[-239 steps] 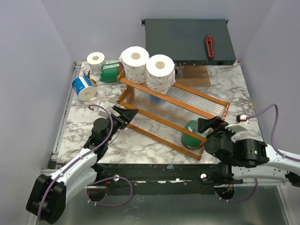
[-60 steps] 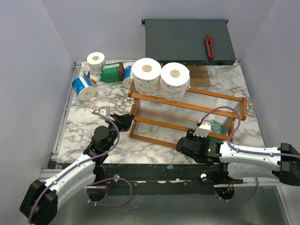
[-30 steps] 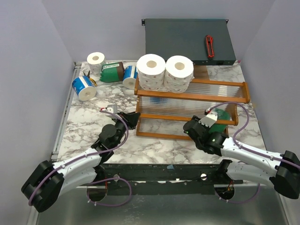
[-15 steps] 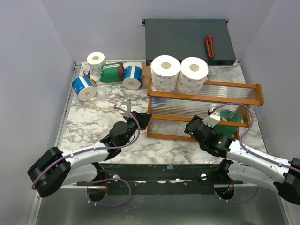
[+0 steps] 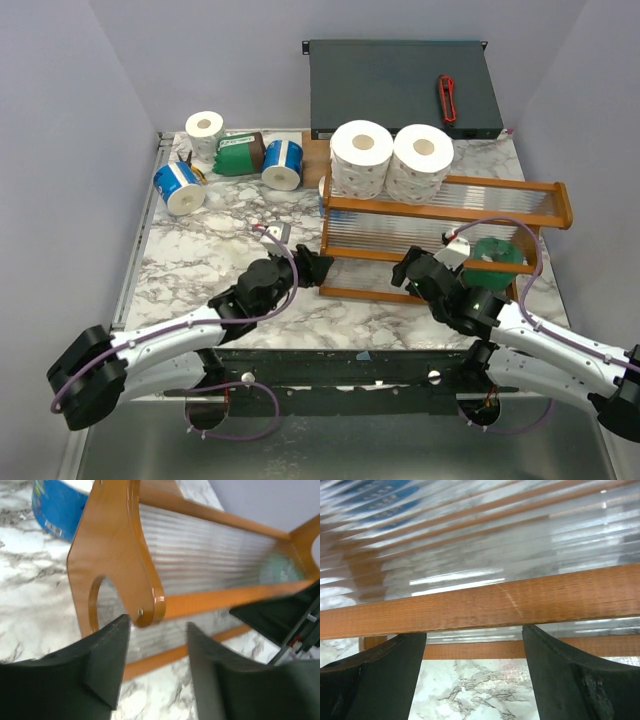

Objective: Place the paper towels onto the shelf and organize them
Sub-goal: Adjust the shelf at the center of the board.

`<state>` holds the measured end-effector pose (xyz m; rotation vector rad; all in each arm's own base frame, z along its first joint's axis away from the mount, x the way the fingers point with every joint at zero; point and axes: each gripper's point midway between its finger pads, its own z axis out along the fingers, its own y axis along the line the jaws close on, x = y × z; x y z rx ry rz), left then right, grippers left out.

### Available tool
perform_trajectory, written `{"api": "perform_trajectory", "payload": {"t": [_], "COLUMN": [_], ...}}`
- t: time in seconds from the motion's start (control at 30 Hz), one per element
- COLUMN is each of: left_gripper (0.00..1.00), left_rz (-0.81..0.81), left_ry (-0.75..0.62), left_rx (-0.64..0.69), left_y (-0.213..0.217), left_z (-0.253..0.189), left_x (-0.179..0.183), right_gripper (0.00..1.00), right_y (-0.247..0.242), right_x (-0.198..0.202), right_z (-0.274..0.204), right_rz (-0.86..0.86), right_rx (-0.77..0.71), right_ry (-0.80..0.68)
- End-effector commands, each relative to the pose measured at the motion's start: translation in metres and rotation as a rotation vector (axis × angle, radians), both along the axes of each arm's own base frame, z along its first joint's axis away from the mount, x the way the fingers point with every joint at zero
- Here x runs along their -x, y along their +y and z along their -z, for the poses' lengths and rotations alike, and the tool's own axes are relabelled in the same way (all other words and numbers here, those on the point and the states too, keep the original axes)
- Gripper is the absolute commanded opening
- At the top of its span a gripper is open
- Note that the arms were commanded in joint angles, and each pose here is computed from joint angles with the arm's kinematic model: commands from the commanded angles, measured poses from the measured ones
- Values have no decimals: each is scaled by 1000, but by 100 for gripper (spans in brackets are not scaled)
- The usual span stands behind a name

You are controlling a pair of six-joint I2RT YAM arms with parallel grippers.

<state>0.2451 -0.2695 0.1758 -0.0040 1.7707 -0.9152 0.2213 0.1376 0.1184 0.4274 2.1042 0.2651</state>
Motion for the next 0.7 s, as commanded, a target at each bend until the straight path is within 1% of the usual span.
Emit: {"api": "perform_trajectory", "payload": {"t": [0.0,0.1,0.13,0.17,0.23,0.27,0.33,0.43,0.57,0.67], "left_gripper": [66,78,91,98,99,99,98,99,99,99], "left_rz": [-67,-187,-218,-263,-354,-368,-347,-248,-146,-85], "left_ry": [160,211,231,259,339,372,412,445,471,508], "left_rx": [-138,-158,-159,-159,-129,-103,-50,14,-8,-17], "left_y": [34,61,69,79,100,107,111,101,75,55], "left_z": [33,32,32,34,34,32,27,14,-7,-6], "left_x": [19,12,9,5,-5,-13,-28,-53,-90,-112], "right_gripper": [83,85,86,86,87,87,87,87,87,87], "right_y": [12,16,17,18,22,24,28,30,35,40], "right_x": [-9,-8,-8,-7,-6,-5,-4,-1,3,5], "right_z": [-33,-36,-37,-38,-40,-40,-41,-38,-34,-33], "right_rz": [-38,-63,-71,-76,-97,-113,-144,-175,-226,-261], "right_rx": [-58,-55,-56,-58,-72,-76,-82,-95,-108,-112], "right_ry": [-62,-55,-54,-53,-50,-53,-61,-76,-89,-87]}}
